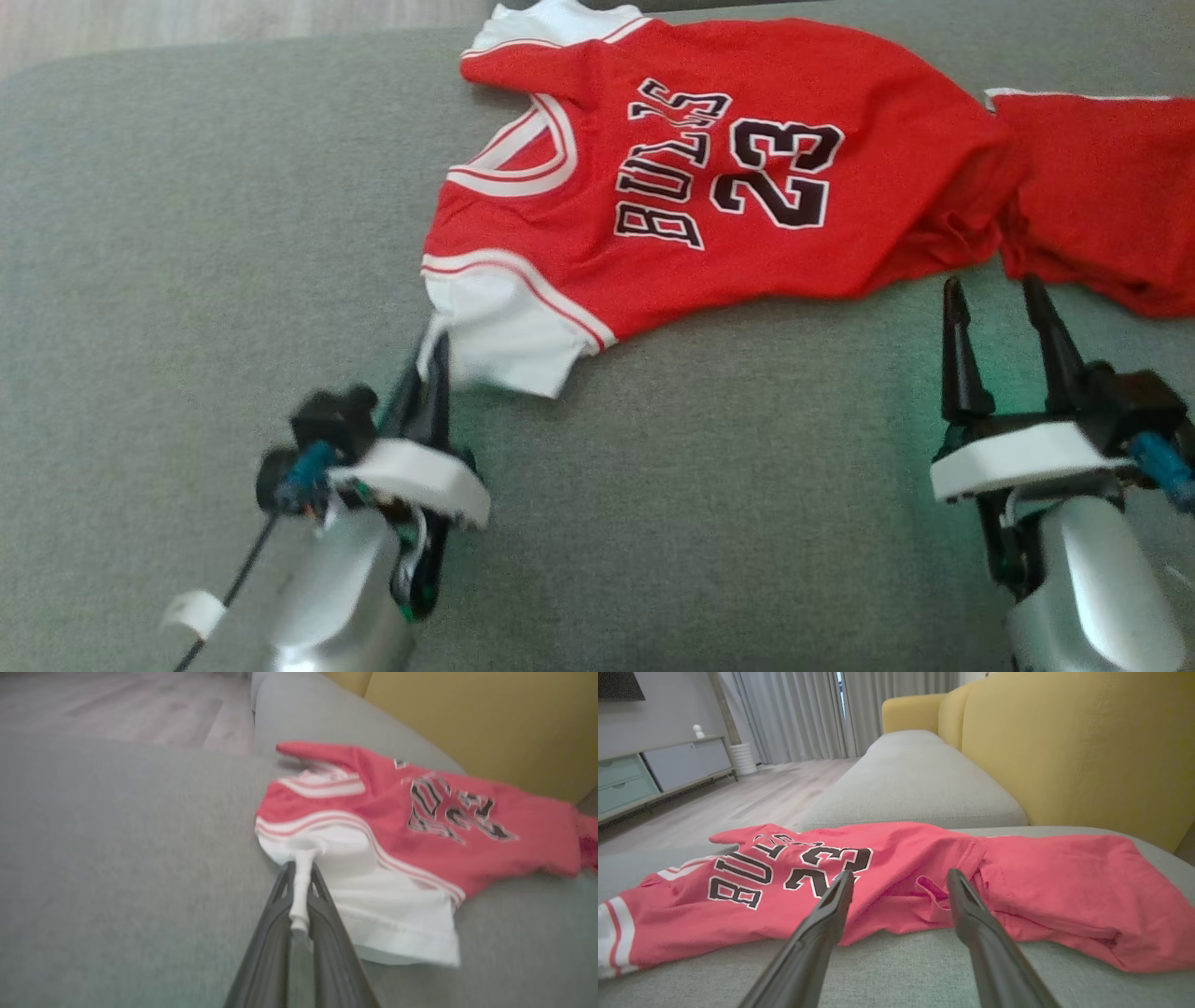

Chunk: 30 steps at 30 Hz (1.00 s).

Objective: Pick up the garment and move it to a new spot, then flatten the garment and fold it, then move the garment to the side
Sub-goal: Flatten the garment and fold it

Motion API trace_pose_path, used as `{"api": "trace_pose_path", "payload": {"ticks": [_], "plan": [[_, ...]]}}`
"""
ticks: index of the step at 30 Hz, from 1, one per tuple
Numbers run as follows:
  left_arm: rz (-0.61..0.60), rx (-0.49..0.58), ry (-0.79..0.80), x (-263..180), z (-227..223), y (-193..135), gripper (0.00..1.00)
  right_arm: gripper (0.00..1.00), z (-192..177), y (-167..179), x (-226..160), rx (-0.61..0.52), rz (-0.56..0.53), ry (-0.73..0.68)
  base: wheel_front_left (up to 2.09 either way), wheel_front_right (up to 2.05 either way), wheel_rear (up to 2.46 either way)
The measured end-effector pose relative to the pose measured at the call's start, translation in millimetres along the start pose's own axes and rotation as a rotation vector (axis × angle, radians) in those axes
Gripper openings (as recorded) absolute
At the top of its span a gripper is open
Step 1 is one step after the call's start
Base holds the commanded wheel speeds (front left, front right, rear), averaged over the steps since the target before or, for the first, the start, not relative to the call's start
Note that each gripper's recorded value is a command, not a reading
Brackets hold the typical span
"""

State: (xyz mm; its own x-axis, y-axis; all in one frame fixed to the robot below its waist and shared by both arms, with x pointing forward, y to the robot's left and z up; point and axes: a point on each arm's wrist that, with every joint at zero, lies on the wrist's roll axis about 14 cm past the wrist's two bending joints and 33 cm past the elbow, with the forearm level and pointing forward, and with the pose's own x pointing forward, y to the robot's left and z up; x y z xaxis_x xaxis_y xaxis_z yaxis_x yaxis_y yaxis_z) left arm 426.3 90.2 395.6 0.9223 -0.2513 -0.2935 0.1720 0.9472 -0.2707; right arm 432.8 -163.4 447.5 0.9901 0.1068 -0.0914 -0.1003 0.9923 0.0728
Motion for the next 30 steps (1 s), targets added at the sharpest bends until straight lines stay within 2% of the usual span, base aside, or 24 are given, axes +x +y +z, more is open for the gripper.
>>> {"api": "trace_pose_path", "payload": {"ticks": [3, 6, 17, 23, 30], "plan": [[0.023, 0.005, -0.169, -0.6, 52.2, 4.3, 0.0, 1.0, -6.0, -5.6, 10.3, -0.001, -0.018, 0.043, 0.0, 0.0, 0.0], [0.039, 0.017, -0.264, -12.2, 77.0, 9.1, 0.0, 1.0, -14.3, -7.1, 20.0, 0.013, -0.028, 0.091, 0.0, 0.0, 0.0], [0.053, 0.022, -0.255, -33.1, 64.2, 16.6, 0.0, 1.0, -47.0, 17.9, 31.9, 0.015, 0.041, 0.225, 0.0, 0.0, 0.0], [0.049, 0.012, -0.248, -31.6, 61.9, 15.3, 0.0, 1.0, -66.2, 12.1, 25.3, -0.054, 0.039, 0.296, 0.0, 0.0, 0.0], [0.043, 0.005, -0.237, -30.4, 57.9, 13.8, 0.0, 1.0, -62.8, -3.4, 36.2, -0.042, -0.013, 0.297, 0.0, 0.0, 0.0]]}}
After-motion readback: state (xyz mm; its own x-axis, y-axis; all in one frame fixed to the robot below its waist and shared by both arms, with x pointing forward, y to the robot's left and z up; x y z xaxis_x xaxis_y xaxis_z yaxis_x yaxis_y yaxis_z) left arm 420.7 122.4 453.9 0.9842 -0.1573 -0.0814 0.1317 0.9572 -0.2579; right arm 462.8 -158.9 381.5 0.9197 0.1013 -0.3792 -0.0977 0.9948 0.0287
